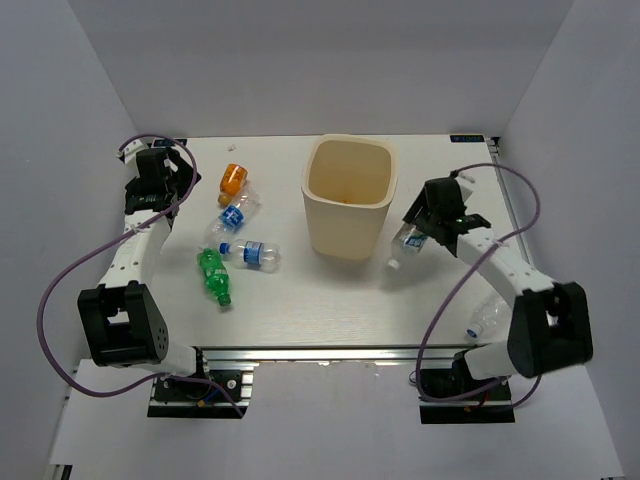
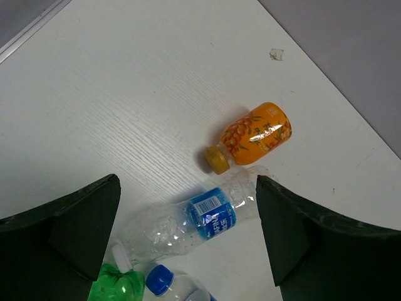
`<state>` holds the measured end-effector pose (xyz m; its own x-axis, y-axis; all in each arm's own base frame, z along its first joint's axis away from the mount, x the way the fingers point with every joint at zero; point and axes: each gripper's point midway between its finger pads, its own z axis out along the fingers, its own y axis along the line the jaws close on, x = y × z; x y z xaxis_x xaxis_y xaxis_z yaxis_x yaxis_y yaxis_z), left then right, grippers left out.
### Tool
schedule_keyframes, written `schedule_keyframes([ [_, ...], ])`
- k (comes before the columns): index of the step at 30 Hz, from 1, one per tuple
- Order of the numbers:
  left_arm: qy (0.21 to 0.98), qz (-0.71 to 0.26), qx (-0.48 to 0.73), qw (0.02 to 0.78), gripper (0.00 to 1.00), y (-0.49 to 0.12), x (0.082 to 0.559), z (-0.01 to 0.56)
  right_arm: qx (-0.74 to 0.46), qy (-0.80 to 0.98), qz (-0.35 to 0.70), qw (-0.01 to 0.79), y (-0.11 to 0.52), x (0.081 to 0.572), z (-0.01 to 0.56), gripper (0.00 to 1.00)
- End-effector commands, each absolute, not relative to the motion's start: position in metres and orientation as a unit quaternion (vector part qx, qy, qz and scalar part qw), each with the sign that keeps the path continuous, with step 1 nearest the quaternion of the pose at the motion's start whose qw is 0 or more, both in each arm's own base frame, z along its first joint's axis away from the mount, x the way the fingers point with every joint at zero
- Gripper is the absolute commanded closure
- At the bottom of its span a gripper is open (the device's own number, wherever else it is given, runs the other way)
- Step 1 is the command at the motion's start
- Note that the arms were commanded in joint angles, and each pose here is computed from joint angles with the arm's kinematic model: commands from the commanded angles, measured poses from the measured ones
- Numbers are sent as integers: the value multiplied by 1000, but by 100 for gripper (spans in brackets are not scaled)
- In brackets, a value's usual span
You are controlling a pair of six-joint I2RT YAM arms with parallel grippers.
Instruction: Put the plastic bottles in the bin
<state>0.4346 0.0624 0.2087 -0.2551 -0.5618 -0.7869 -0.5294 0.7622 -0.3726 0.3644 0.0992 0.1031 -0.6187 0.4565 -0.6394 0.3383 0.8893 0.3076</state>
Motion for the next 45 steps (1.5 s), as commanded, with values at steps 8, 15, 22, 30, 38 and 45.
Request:
schedule_keyframes([
  [8, 783, -36, -351, 512, 2, 57, 430, 226, 26, 639, 96, 762, 84, 378, 437, 64],
  [15, 778, -56, -378, 498, 2, 51, 419, 226, -234, 516, 165, 808, 211, 362, 508, 60],
  [22, 792, -192, -368, 447, 2, -4, 395, 200, -293, 537, 210, 763, 273, 392, 460, 29],
  [30, 862, -165, -299, 374, 2, -81, 354, 150, -247, 603, 188, 735, 260, 409, 440, 11],
  [38, 895, -134, -299, 303, 2, -114, 324, 109, -162, 649, 146, 729, 211, 406, 437, 11],
  [45, 884, -87, -357, 288, 2, -108, 320, 72, -98, 679, 148, 712, 167, 403, 397, 11],
])
